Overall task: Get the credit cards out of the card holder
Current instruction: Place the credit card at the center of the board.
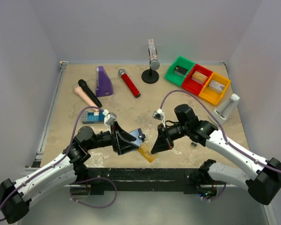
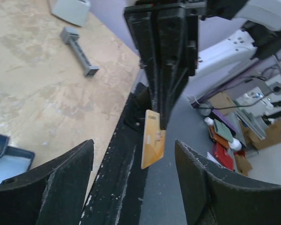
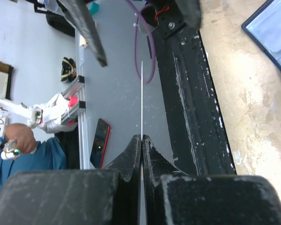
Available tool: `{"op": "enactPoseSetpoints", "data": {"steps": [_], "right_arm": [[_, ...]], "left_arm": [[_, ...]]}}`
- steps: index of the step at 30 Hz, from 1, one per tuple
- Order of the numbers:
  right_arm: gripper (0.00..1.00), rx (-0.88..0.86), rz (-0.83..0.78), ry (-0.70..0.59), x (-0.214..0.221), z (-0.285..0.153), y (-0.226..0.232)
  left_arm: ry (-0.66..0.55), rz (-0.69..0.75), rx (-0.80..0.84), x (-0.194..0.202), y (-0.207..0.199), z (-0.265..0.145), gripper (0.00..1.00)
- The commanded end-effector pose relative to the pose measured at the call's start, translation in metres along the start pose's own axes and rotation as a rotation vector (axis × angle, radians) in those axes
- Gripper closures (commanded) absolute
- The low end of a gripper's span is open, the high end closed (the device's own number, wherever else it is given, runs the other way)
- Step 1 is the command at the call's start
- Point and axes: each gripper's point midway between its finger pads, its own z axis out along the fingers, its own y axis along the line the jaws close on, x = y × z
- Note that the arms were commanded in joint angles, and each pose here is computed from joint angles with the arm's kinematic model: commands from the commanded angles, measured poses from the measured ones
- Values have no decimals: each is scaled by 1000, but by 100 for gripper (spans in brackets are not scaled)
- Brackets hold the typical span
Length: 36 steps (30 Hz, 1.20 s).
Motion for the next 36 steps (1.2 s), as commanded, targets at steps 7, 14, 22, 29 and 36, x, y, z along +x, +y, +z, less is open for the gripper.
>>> {"op": "enactPoseSetpoints", "data": {"steps": [7, 14, 22, 29, 36], "right_arm": [[100, -36, -69, 13, -1, -4, 17], [100, -29, -78, 5, -1, -6, 17], [100, -17, -74, 4, -1, -5, 14], [100, -9, -76, 2, -4, -4, 12], [100, -9, -80, -6, -4, -6, 15]], "left_arm": [[98, -8, 261, 5, -39, 7, 37], [120, -23, 241, 9, -33, 10, 54], [155, -42, 229, 17, -27, 11, 60], [173, -44, 225, 19, -25, 14, 73], [173, -45, 220, 20, -23, 14, 100]]}}
